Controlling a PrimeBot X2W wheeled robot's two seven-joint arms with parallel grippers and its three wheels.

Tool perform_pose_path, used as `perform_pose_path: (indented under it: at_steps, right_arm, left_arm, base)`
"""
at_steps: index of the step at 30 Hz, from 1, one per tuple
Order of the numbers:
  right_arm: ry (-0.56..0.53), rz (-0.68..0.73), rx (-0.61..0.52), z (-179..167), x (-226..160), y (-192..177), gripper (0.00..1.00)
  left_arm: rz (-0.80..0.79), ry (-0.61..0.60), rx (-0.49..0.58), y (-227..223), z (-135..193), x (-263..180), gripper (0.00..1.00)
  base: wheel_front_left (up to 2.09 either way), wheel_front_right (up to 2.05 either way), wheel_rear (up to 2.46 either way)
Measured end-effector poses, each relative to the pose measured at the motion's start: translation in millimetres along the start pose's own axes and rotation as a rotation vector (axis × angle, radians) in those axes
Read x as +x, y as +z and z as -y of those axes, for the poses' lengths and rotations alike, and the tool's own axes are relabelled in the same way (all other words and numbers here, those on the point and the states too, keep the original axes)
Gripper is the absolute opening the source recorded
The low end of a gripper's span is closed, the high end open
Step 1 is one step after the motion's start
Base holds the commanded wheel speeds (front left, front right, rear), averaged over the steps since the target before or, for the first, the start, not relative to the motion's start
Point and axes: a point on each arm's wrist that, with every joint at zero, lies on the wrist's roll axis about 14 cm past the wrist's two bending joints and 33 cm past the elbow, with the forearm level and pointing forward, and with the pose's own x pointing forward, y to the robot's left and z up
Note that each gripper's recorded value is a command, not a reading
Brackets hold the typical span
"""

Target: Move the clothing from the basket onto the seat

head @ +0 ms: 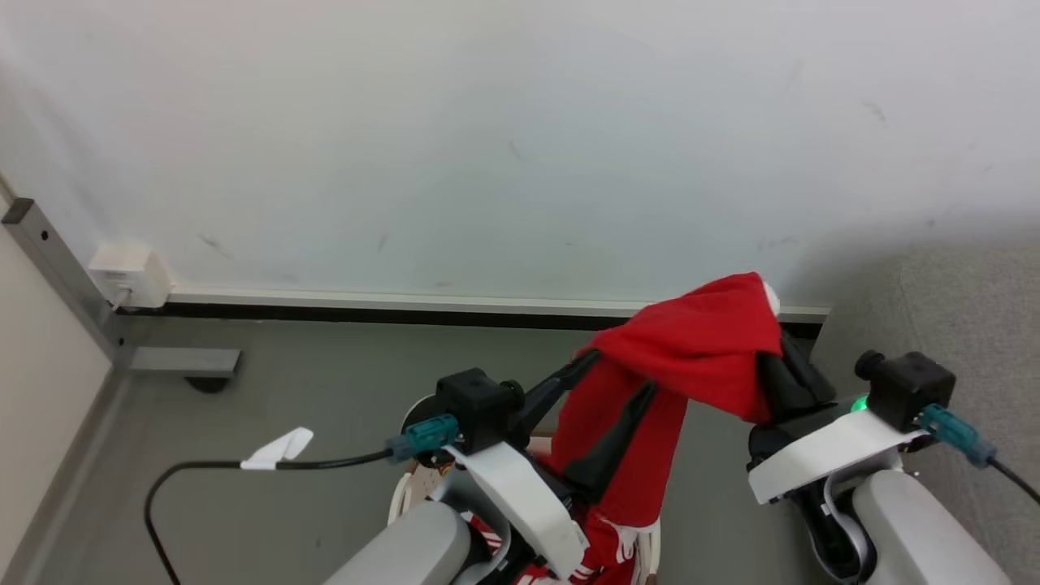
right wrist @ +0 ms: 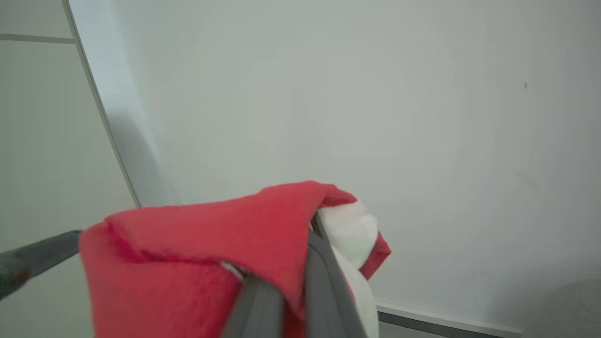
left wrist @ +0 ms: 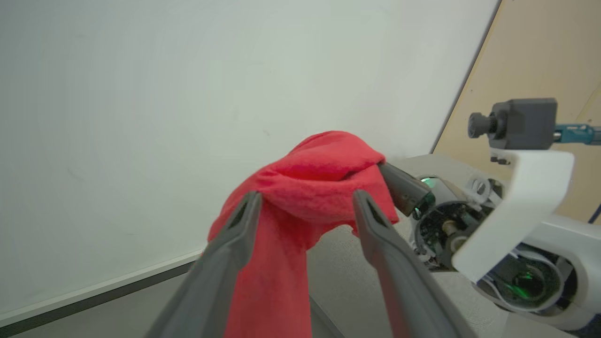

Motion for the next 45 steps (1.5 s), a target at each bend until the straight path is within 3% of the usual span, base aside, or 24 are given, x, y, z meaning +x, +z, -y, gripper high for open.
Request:
perform_pose_path:
  at_steps: [14, 22, 45]
  right_arm:
    - [-0.182, 0.132, -0.071, 69.8, -37.4, 52.7, 0.0]
    - [-0.29, 0.163, -0.131, 102.7, -74.0, 68.7, 0.0]
    - [-0.567, 0.301, -0.207, 151.8, -163.9, 123.5, 0.0]
  left_arm:
    - [-0.007, -0.113, -0.023, -15.4, 26.4, 21.7, 1.0]
    - [-0.005, -0.18, 0.023, -27.6, 36.2, 40.4, 1.0]
    - [-0.121, -0.421, -0.007, -88.0, 93.6, 81.6, 1.0]
  base:
    - [0.0, 0.0, 0.0]
    - [0.0, 0.0, 0.0]
    - [0.0, 0.0, 0.0]
